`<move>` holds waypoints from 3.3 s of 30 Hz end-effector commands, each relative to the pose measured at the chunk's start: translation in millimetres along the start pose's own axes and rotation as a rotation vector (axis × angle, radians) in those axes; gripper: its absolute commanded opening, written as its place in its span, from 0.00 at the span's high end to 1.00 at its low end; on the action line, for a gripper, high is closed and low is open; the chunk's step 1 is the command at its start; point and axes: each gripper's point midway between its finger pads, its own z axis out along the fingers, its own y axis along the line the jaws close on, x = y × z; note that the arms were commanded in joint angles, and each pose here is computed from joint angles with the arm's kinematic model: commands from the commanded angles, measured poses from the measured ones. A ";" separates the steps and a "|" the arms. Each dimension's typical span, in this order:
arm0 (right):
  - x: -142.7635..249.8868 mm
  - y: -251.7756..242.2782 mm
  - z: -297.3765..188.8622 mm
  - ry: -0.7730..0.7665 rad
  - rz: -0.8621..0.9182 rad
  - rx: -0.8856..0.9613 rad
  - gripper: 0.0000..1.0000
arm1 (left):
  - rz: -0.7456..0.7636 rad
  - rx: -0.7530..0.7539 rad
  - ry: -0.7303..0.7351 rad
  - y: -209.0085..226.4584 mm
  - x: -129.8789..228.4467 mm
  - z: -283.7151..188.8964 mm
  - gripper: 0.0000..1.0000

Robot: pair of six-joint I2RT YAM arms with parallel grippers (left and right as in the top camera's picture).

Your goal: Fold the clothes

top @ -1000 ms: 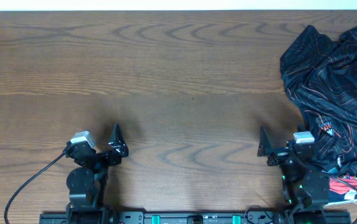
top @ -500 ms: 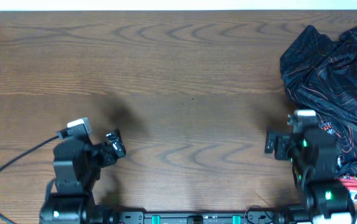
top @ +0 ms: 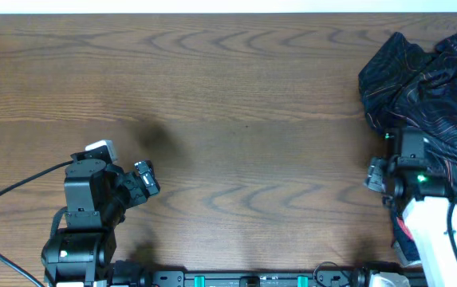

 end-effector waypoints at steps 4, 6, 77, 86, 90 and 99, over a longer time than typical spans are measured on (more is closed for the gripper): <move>21.5 -23.5 22.2 0.138 0.113 0.140 0.27 | -0.006 0.013 -0.021 -3.8 -7.6 -5.0 0.02; 26.7 -23.1 27.1 0.168 0.100 0.151 0.26 | -0.006 0.013 -0.019 -3.6 -7.2 -5.0 0.02; 41.2 302.3 -119.1 -0.272 -0.650 -0.681 0.01 | -0.005 0.023 -0.082 -7.3 -22.6 -5.1 0.02; 1.8 204.5 -85.3 -0.136 -0.481 -0.474 0.01 | -0.045 0.195 0.006 -40.3 -20.1 13.7 0.02; 2.2 185.8 -73.2 -0.068 -0.447 -0.441 0.01 | -0.103 0.151 0.151 -34.8 -2.2 44.9 0.02; -0.4 163.3 -60.0 0.001 -0.358 -0.398 0.01 | -0.177 0.149 0.508 -42.8 57.8 112.0 0.01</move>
